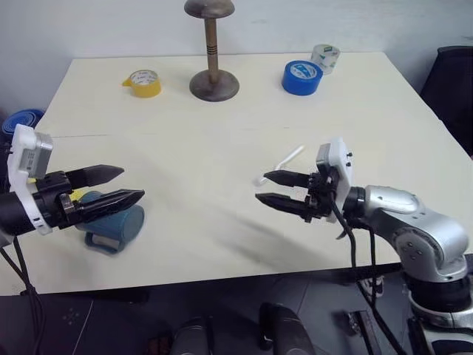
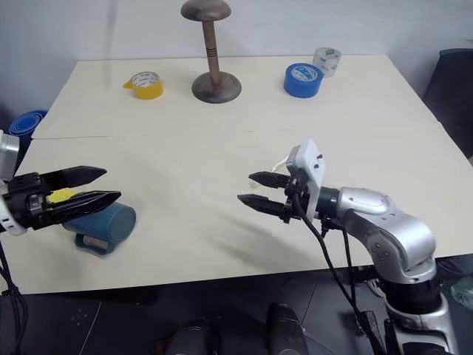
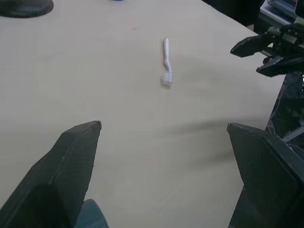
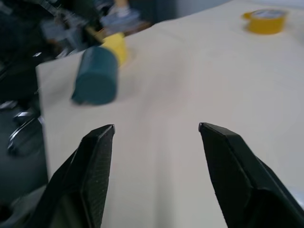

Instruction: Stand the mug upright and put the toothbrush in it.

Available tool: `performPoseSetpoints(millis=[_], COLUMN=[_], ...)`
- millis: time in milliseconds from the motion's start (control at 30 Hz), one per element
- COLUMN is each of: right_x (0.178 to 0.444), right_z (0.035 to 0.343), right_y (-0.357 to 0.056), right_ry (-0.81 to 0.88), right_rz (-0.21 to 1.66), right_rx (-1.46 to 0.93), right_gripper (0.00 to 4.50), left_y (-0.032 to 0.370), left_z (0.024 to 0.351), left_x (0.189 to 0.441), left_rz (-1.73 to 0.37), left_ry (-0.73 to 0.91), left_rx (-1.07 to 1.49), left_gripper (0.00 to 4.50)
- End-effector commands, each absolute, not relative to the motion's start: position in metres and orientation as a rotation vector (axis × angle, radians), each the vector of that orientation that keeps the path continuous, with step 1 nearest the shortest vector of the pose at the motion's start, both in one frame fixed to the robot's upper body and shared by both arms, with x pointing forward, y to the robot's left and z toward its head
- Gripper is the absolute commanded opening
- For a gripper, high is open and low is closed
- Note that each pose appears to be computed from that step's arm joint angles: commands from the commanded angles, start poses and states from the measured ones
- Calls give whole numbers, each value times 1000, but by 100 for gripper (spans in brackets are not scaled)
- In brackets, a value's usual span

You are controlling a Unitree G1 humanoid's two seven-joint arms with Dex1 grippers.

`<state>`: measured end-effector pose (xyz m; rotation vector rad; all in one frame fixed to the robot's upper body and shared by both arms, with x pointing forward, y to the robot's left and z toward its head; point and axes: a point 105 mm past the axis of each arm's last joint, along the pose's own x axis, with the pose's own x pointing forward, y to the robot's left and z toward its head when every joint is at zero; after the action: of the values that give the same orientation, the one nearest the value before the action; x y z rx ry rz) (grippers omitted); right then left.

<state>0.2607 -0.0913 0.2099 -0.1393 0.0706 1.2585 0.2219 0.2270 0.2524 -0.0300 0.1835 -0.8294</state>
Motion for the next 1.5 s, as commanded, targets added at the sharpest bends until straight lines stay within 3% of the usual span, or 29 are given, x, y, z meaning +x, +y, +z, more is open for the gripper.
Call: performPoseSetpoints(millis=[33, 167, 367, 767, 933, 1133, 1267, 1500], right_x=[236, 225, 231, 228, 226, 225, 225, 223], right_z=[221, 220, 224, 230, 234, 235, 233, 234], right_y=[-96, -106, -115, -115, -113, -111, -110, -108], right_ry=[59, 115, 119, 102, 79, 72, 65, 54], right_rz=[1374, 1433, 1427, 1460, 1457, 1446, 1435, 1418], right_rx=[-199, -244, -277, -291, -304, -281, -270, -263], right_gripper=[286, 286, 286, 286, 184, 184, 181, 181], left_y=[235, 257, 272, 283, 295, 286, 280, 284], left_z=[262, 248, 214, 162, 143, 130, 124, 110], left_x=[203, 186, 170, 174, 177, 185, 193, 200], left_rz=[-772, -621, -351, 51, 193, 214, 193, 269], left_ry=[123, 113, 135, 204, 261, 336, 400, 455], left_rx=[-107, -280, -490, -746, -807, -795, -744, -754], left_gripper=[450, 450, 450, 450, 450, 450, 365, 365])
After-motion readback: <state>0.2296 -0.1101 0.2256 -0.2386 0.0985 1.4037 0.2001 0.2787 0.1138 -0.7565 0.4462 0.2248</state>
